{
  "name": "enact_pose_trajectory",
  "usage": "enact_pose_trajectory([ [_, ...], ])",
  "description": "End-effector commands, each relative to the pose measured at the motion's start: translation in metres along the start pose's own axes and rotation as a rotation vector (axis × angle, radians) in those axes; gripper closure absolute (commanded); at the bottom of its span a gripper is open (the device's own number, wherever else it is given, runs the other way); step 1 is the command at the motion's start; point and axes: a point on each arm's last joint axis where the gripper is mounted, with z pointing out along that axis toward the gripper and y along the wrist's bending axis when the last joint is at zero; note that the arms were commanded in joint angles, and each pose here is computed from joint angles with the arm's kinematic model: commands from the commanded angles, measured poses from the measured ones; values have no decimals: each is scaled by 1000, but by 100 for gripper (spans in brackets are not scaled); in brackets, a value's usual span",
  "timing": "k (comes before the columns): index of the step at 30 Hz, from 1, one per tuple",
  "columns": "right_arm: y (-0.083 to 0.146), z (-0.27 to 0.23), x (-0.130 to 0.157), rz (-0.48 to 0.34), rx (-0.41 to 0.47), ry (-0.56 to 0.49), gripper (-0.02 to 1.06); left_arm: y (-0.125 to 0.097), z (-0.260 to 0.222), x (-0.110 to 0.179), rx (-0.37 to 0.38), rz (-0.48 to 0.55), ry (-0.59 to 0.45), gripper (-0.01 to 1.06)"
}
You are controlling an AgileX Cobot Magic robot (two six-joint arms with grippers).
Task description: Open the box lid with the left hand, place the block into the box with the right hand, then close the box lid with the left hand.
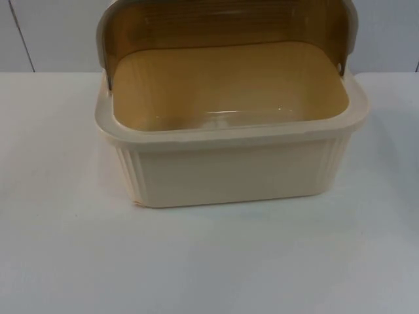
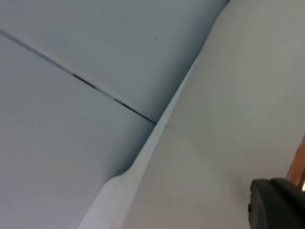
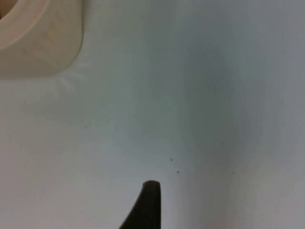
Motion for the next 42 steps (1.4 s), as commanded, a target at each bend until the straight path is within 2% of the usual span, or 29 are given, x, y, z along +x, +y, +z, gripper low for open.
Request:
enact_pose_trajectory([
  [1, -1, -2, 0, -2, 8, -18, 23, -2, 3, -4, -1, -4, -28, 105],
  [15, -2, -2, -1, -5, 13, -30, 23, -13, 15, -1, 46, -16, -10, 105],
  [27, -2, -2, -1, -5, 13, -30, 23, -11, 17, -3, 9, 14, -47, 105],
  [36, -2, -2, -1, -5, 13, -30, 23, -11, 20, -1, 2, 33, -33, 105],
  [42, -2, -2, -1, -12, 14, -34, 23, -17, 28, 3, 33, 32, 3, 105],
])
